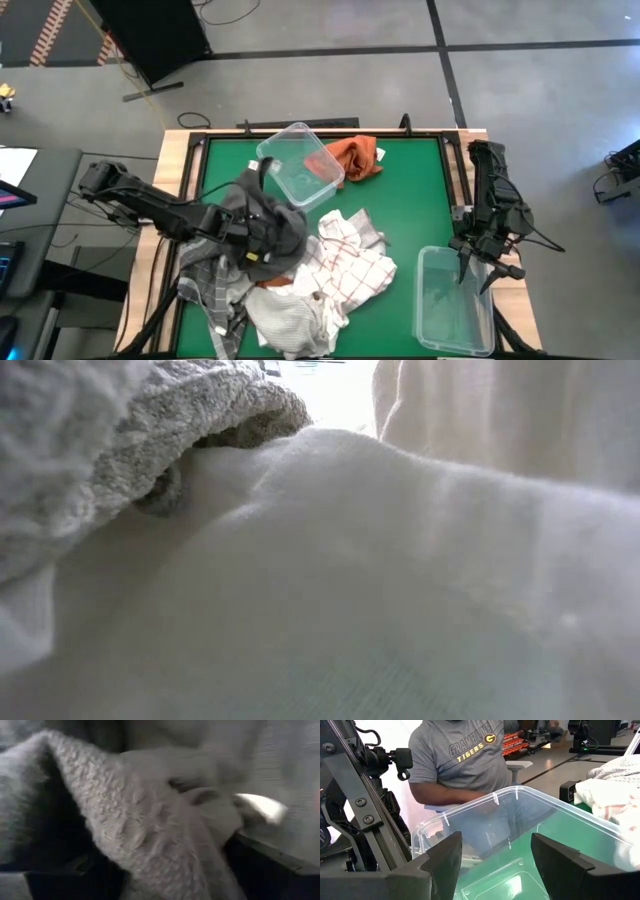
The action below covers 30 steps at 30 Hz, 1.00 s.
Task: Sort towels by color in basket
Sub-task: Put the gray towel into the top transparent bin
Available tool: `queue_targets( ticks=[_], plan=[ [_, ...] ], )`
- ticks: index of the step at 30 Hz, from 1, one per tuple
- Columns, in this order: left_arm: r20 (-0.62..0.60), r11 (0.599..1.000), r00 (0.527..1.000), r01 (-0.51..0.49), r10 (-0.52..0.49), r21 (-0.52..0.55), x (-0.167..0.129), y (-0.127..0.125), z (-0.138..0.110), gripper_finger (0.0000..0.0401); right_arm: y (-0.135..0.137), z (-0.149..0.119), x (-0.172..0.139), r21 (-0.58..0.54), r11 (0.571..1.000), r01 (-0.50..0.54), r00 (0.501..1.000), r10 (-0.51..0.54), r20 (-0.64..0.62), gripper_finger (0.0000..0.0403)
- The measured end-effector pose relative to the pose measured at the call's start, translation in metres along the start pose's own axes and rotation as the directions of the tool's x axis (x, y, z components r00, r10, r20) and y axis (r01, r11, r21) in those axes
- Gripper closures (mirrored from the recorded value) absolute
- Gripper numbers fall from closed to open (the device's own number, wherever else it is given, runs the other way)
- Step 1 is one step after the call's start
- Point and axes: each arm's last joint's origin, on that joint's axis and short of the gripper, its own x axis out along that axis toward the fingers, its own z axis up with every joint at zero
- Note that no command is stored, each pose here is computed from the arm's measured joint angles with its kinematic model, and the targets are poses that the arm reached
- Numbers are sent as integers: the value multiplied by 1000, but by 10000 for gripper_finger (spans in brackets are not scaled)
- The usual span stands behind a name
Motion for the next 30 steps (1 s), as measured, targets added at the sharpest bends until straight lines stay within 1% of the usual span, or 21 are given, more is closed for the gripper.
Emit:
queue_targets(
  ticks=[3, 5, 7, 9, 11, 14, 15, 18, 21, 24, 28, 30],
  plan=[
    [-1, 1000, 1000, -1, 1, -9, 7, 5, -4, 112, 0, 0, 0, 0, 1000, 0, 1000, 0, 0, 139],
    [0, 999, 999, 37, -37, 0, 14, 6, -7, 141, 0, 0, 0, 0, 1000, 0, 1000, 0, 0, 139],
    [7, 998, 998, 55, -55, -1, 18, 8, -9, 176, 0, 0, 0, 0, 1000, 0, 1000, 0, 0, 139],
    [2, 998, 998, 55, -55, -8, 19, 10, -9, 219, 0, 0, 0, 0, 1000, 0, 1000, 0, 1, 139],
    [-2, 998, 998, 55, -55, 0, 20, 12, -9, 272, 0, 0, 0, 0, 1000, 0, 1000, 0, 0, 139],
    [-3, 997, 998, 59, -59, 45, 20, 12, -8, 361, 0, 0, 0, 0, 1000, 0, 1000, 0, 0, 139],
    [-4, 996, 998, 61, -61, 59, 20, 12, -8, 376, 0, 0, 0, 0, 1000, 0, 1000, 0, 0, 139],
    [-24, 995, 998, 60, -58, 81, 15, 11, -6, 378, 0, 0, 0, 0, 1000, 0, 1000, 0, 0, 139],
    [-28, 994, 999, 32, -29, 107, 0, 10, 5, 378, 0, 0, 0, 0, 1000, 0, 1000, 0, 0, 139],
    [19, 989, 1000, -17, 14, 147, -28, 7, 24, 378, 0, 0, 0, 0, 1000, 0, 1000, 0, 0, 139],
    [90, 973, 991, -118, 102, 197, -76, 4, 49, 378, 0, 0, 0, 0, 1000, 0, 1000, 0, 0, 139],
    [152, 965, 980, -159, 128, 208, -100, 4, 61, 378, 0, 0, 0, 0, 1000, 0, 1000, 0, 0, 139]
  ],
)
